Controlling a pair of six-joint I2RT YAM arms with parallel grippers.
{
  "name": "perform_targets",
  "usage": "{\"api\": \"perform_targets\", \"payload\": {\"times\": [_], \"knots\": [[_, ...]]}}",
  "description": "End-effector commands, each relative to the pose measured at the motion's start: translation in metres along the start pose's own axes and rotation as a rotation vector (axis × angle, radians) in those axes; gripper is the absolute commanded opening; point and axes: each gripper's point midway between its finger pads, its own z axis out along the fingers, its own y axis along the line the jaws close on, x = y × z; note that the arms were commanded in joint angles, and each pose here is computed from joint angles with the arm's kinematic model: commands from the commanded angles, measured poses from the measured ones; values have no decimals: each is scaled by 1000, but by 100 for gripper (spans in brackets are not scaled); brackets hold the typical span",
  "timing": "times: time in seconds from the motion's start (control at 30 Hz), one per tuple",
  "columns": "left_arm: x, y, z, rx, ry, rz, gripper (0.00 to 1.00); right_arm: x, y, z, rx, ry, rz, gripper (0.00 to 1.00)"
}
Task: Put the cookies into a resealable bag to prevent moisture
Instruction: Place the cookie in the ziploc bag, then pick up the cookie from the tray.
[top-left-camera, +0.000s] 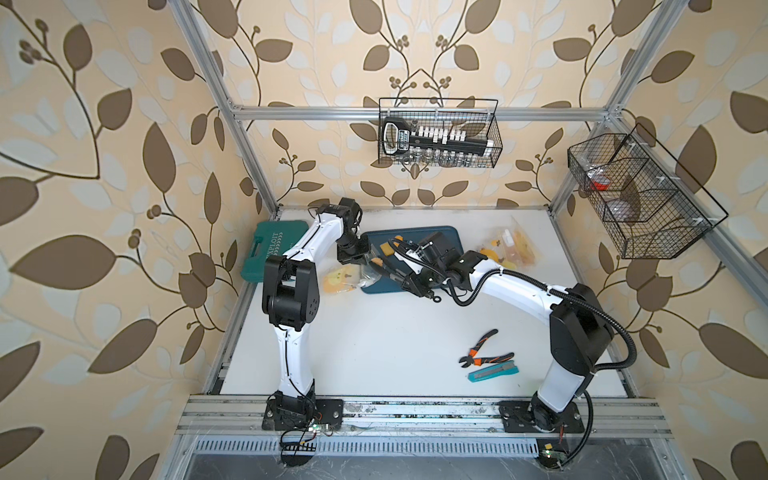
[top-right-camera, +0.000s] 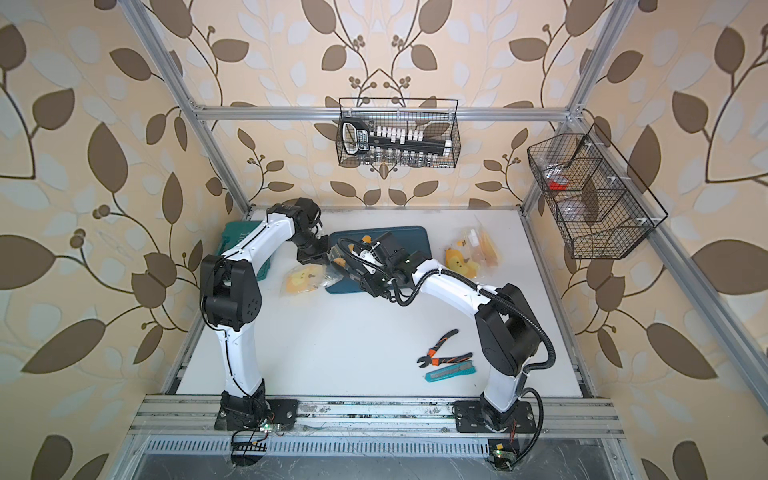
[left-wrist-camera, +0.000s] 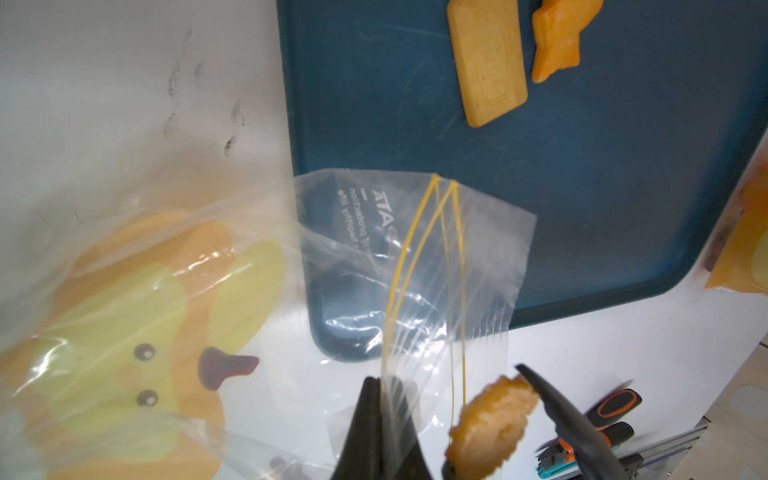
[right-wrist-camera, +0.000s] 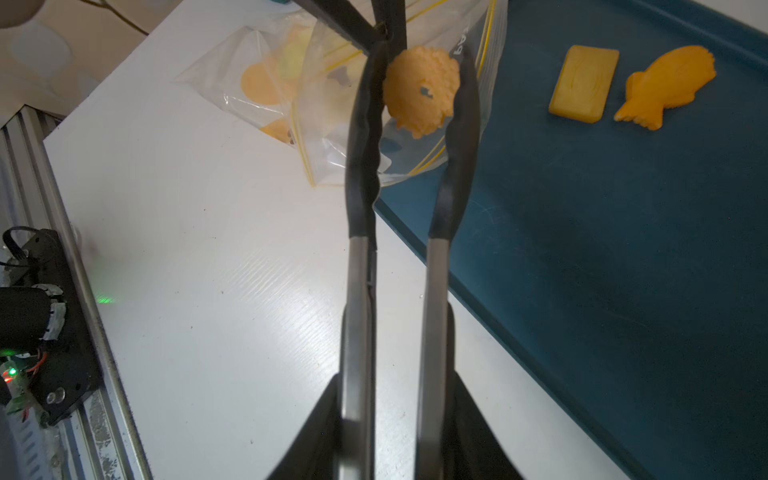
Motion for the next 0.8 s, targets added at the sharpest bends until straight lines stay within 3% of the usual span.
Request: {"api": "perform_targets", "payload": {"times": [0.0, 0.2, 0.37, 0.5, 0.63, 0.77], "knots": [[1, -7, -10, 29, -17, 28, 0, -25, 13, -13, -45, -80, -31, 48], [2, -7, -10, 28, -15, 29, 0, -35, 7, -32, -6, -175, 5, 52], [0, 0, -14, -15, -37, 22, 0, -24, -45, -52, 145, -242, 158, 49], [-4, 12, -23, -75, -75, 3, 0, 2, -95, -44, 287, -142, 260, 49], [-7, 15, -29, -74, -100, -4, 0, 17, -113, -14, 338, -1, 234, 52], [-6, 16, -29, -74, -100, -5, 0, 13, -121, 8, 340, 25, 237, 53]]}}
